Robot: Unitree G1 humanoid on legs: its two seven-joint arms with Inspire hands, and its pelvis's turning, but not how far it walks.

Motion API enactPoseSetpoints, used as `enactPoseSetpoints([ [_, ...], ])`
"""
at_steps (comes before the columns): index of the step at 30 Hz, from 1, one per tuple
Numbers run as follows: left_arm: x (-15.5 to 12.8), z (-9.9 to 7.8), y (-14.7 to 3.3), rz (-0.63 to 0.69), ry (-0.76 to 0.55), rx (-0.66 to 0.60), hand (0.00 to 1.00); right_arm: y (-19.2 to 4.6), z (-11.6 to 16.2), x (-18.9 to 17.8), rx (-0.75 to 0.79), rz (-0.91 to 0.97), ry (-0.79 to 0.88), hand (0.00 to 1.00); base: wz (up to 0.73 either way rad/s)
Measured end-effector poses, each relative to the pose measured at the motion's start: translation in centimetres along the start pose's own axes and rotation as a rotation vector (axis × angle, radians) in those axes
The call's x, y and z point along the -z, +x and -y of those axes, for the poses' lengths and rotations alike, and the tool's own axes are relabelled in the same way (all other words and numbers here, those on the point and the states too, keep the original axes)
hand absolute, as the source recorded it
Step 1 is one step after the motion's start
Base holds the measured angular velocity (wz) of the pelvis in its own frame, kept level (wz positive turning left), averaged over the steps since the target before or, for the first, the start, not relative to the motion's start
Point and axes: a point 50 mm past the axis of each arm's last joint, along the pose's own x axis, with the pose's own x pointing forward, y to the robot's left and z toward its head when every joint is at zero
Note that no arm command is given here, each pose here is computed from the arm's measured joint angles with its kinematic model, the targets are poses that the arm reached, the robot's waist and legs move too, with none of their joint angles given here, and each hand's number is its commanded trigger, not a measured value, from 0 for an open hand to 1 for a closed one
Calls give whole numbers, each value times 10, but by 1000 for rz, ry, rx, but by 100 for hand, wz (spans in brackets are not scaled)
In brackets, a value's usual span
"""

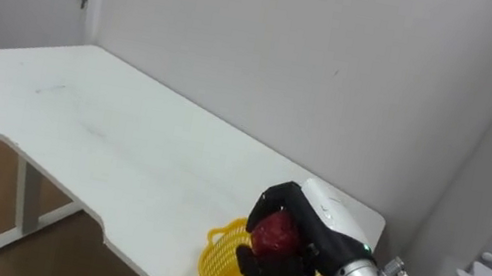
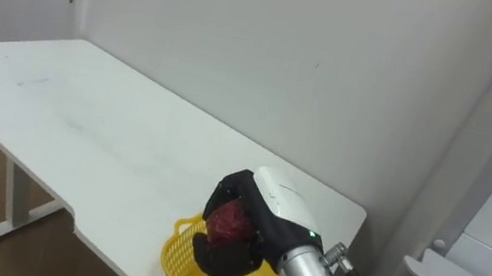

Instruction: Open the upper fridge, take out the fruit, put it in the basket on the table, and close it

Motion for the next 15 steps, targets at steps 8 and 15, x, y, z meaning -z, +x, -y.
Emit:
enactPoseSetpoints([
  [8,0,-1,0,2,-8,-5,0,0,0,0,6,9,-6,0,0],
  [15,0,-1,0,2,-9,-6,0,0,0,0,6,10,-6,0,0],
])
